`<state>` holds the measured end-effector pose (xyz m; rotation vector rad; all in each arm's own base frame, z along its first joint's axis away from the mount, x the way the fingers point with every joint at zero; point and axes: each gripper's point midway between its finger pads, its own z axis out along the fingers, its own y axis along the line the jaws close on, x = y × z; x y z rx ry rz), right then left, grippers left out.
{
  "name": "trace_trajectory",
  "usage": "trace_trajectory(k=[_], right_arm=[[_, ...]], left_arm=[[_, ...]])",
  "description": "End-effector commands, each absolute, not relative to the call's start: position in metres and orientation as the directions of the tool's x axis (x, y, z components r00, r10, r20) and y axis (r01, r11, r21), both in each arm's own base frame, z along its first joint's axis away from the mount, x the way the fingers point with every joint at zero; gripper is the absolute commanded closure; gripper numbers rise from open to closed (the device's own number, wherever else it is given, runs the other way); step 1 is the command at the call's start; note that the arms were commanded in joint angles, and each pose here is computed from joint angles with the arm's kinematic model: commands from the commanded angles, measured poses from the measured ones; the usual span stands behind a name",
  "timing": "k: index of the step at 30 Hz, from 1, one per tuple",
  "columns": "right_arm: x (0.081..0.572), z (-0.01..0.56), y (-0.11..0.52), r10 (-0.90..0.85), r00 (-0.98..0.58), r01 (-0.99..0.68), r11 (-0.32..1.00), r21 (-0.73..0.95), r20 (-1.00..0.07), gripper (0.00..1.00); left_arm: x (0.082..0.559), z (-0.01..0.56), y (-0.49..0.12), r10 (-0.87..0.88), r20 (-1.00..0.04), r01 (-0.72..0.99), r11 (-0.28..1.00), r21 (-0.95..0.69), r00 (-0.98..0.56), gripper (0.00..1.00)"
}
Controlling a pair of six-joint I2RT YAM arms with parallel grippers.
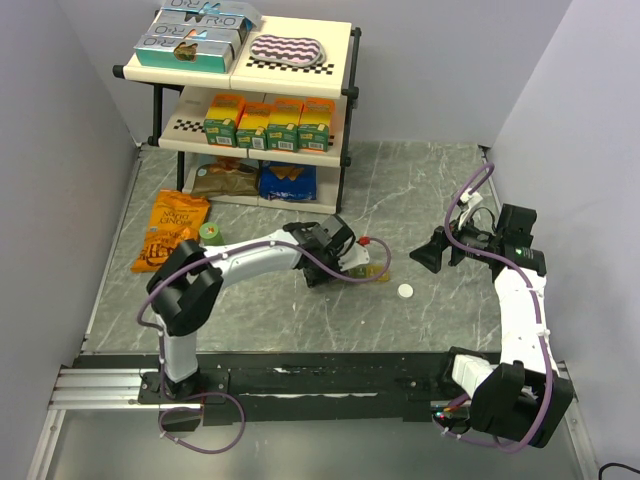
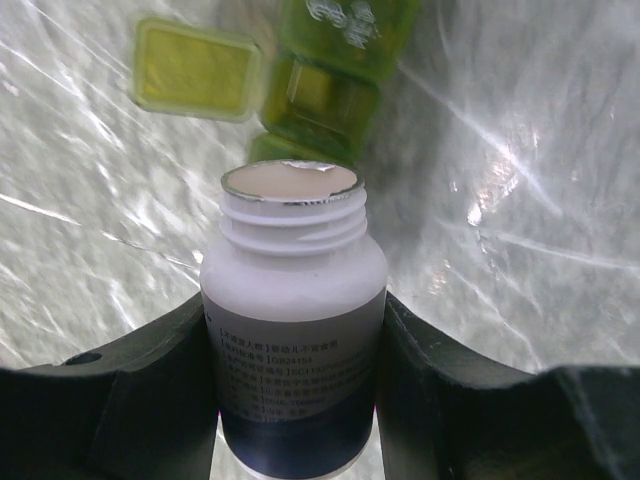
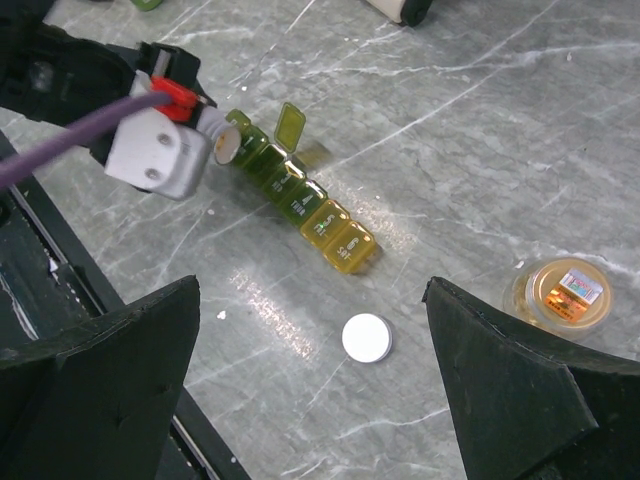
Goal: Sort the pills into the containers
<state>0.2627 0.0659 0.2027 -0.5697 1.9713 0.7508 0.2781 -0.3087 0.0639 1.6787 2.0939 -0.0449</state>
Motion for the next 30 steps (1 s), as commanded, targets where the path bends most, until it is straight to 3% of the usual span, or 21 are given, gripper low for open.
trace_trajectory(k=[1, 2, 3, 4, 5, 8, 11, 14, 17, 18, 19, 20, 21, 22, 25, 26, 28, 30], right_arm=[[0.262, 0.206, 0.067, -0.078, -0.46, -0.663, 0.693, 0.283, -0.884, 0.0], [0.263, 0.207, 0.066, -0.076, -0.459, -0.662, 0.694, 0.284, -0.885, 0.0], [0.262, 0.207, 0.067, -0.074, -0.46, -0.662, 0.693, 0.285, -0.885, 0.0], [0.263, 0.207, 0.066, -0.076, -0.462, -0.661, 0.694, 0.286, -0.884, 0.0], [0.263, 0.207, 0.066, -0.079, -0.459, -0.663, 0.693, 0.282, -0.885, 0.0], [0.263, 0.208, 0.066, -0.075, -0.456, -0.662, 0.694, 0.282, -0.887, 0.0], [0.262, 0.207, 0.066, -0.076, -0.459, -0.663, 0.692, 0.285, -0.885, 0.0], [0.262, 0.207, 0.065, -0.073, -0.46, -0.659, 0.696, 0.286, -0.885, 0.0], [0.262, 0.207, 0.065, -0.073, -0.457, -0.661, 0.695, 0.284, -0.886, 0.0], [0.262, 0.207, 0.065, -0.072, -0.458, -0.66, 0.695, 0.285, -0.886, 0.0], [0.262, 0.208, 0.066, -0.071, -0.458, -0.661, 0.694, 0.286, -0.886, 0.0], [0.262, 0.207, 0.066, -0.069, -0.464, -0.659, 0.693, 0.292, -0.883, 0.0], [0.262, 0.207, 0.066, -0.071, -0.46, -0.661, 0.693, 0.287, -0.885, 0.0], [0.262, 0.207, 0.065, -0.071, -0.46, -0.66, 0.694, 0.287, -0.885, 0.0], [0.262, 0.207, 0.065, -0.07, -0.461, -0.657, 0.697, 0.288, -0.885, 0.0], [0.262, 0.206, 0.065, -0.07, -0.461, -0.657, 0.697, 0.288, -0.884, 0.0], [0.263, 0.206, 0.065, -0.069, -0.463, -0.658, 0.694, 0.291, -0.883, 0.0], [0.263, 0.206, 0.065, -0.067, -0.466, -0.656, 0.695, 0.294, -0.882, 0.0]], left_arm=[[0.275, 0.068, -0.309, 0.933, -0.313, 0.934, 0.26, 0.245, -0.178, 0.99], [0.285, 0.084, -0.331, 0.889, -0.437, 0.92, 0.278, 0.276, -0.137, 0.99], [0.281, 0.092, -0.33, 0.878, -0.466, 0.923, 0.263, 0.281, -0.108, 0.99], [0.286, 0.091, -0.328, 0.889, -0.441, 0.919, 0.268, 0.289, -0.12, 0.99], [0.28, 0.082, -0.314, 0.923, -0.349, 0.927, 0.262, 0.267, -0.16, 0.99], [0.283, 0.095, -0.33, 0.871, -0.478, 0.914, 0.279, 0.294, -0.113, 0.99], [0.275, 0.064, -0.307, 0.949, -0.263, 0.934, 0.242, 0.262, -0.172, 0.99], [0.277, 0.099, -0.333, 0.862, -0.499, 0.913, 0.273, 0.304, -0.091, 0.99], [0.279, 0.082, -0.315, 0.921, -0.354, 0.919, 0.272, 0.286, -0.163, 0.99], [0.274, 0.083, -0.313, 0.913, -0.377, 0.918, 0.273, 0.287, -0.154, 0.99], [0.282, 0.098, -0.334, 0.856, -0.505, 0.906, 0.294, 0.305, -0.109, 0.99], [0.273, 0.09, -0.331, 0.862, -0.496, 0.927, 0.263, 0.266, -0.102, 0.99], [0.281, 0.088, -0.331, 0.881, -0.454, 0.927, 0.27, 0.261, -0.129, 0.99], [0.272, 0.068, -0.307, 0.929, -0.31, 0.935, 0.277, 0.222, -0.202, 0.99], [0.273, 0.077, -0.322, 0.882, -0.445, 0.927, 0.288, 0.241, -0.158, 0.99], [0.273, 0.078, -0.321, 0.883, -0.447, 0.93, 0.276, 0.243, -0.145, 0.99], [0.278, 0.074, -0.311, 0.922, -0.342, 0.923, 0.281, 0.261, -0.184, 0.99], [0.272, 0.083, -0.325, 0.883, -0.448, 0.927, 0.274, 0.256, -0.137, 0.99]])
